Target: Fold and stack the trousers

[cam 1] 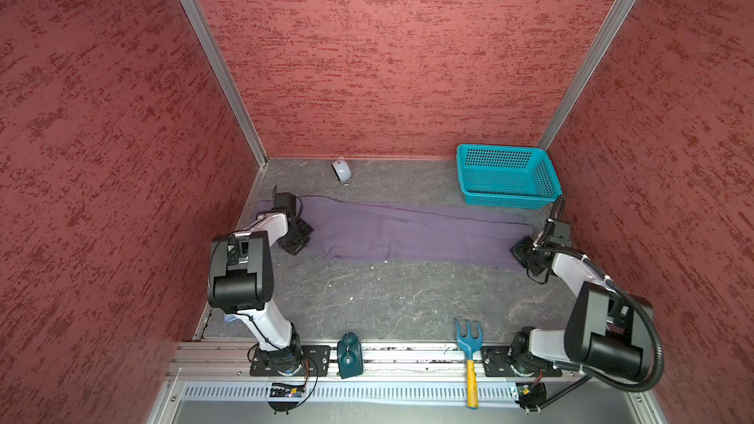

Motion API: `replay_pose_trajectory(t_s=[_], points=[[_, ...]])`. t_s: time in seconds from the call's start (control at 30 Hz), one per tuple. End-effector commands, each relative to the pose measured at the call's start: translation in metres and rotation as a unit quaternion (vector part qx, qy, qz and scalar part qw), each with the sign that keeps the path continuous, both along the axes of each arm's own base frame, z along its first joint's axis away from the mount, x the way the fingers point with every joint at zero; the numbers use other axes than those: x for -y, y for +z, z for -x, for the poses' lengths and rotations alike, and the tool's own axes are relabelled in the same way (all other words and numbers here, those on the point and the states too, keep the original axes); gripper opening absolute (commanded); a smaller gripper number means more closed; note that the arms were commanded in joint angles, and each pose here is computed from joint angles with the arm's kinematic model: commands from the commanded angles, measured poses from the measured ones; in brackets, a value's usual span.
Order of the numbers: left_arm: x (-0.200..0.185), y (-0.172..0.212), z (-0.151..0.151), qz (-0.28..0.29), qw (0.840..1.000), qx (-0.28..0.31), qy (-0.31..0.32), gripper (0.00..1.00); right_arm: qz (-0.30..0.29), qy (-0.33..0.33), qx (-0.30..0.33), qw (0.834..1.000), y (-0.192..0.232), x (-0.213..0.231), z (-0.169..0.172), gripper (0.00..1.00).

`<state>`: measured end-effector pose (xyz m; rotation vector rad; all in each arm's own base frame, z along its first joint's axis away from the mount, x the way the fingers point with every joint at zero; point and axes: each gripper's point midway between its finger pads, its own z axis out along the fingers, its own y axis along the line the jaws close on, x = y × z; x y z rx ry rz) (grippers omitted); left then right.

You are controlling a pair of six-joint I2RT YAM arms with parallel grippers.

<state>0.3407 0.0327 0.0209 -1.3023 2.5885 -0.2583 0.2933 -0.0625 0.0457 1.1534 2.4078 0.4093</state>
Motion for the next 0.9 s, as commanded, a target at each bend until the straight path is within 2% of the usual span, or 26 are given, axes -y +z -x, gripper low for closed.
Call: replay_pose_trajectory(t_s=[0.0,0.13,0.27,0.4,0.53,0.67,0.77,0.87], points=[[-0.012,-0.005,0.021,-0.022,0.999,-0.029,0.007,0.03,0.026,-0.022,-0.039,0.999,-0.016,0.014,0.017,0.0],[-0.019,-0.008,0.033,-0.03,0.998,-0.045,0.011,0.03,-0.014,-0.055,-0.054,0.997,-0.03,0.021,0.03,0.0],[-0.029,-0.008,0.044,-0.033,0.998,-0.046,0.03,0.03,-0.067,-0.131,-0.035,0.988,-0.036,0.038,0.053,0.0],[-0.033,-0.001,0.043,-0.038,0.998,-0.036,0.034,0.03,-0.057,-0.175,-0.013,0.983,-0.025,0.057,0.065,0.0],[-0.019,0.018,0.03,-0.055,0.998,-0.015,0.008,0.03,-0.03,-0.168,0.031,0.985,0.008,0.066,0.053,0.0],[0.017,0.052,-0.001,-0.079,0.996,0.023,-0.046,0.04,-0.003,-0.135,0.079,0.988,0.042,0.063,0.034,0.0],[0.051,0.069,-0.024,-0.07,0.993,0.053,-0.083,0.05,-0.014,-0.087,0.109,0.99,0.055,0.044,0.015,0.03],[0.085,0.073,-0.041,-0.052,0.989,0.064,-0.119,0.05,-0.049,-0.046,0.128,0.99,0.053,0.024,-0.004,0.06]])
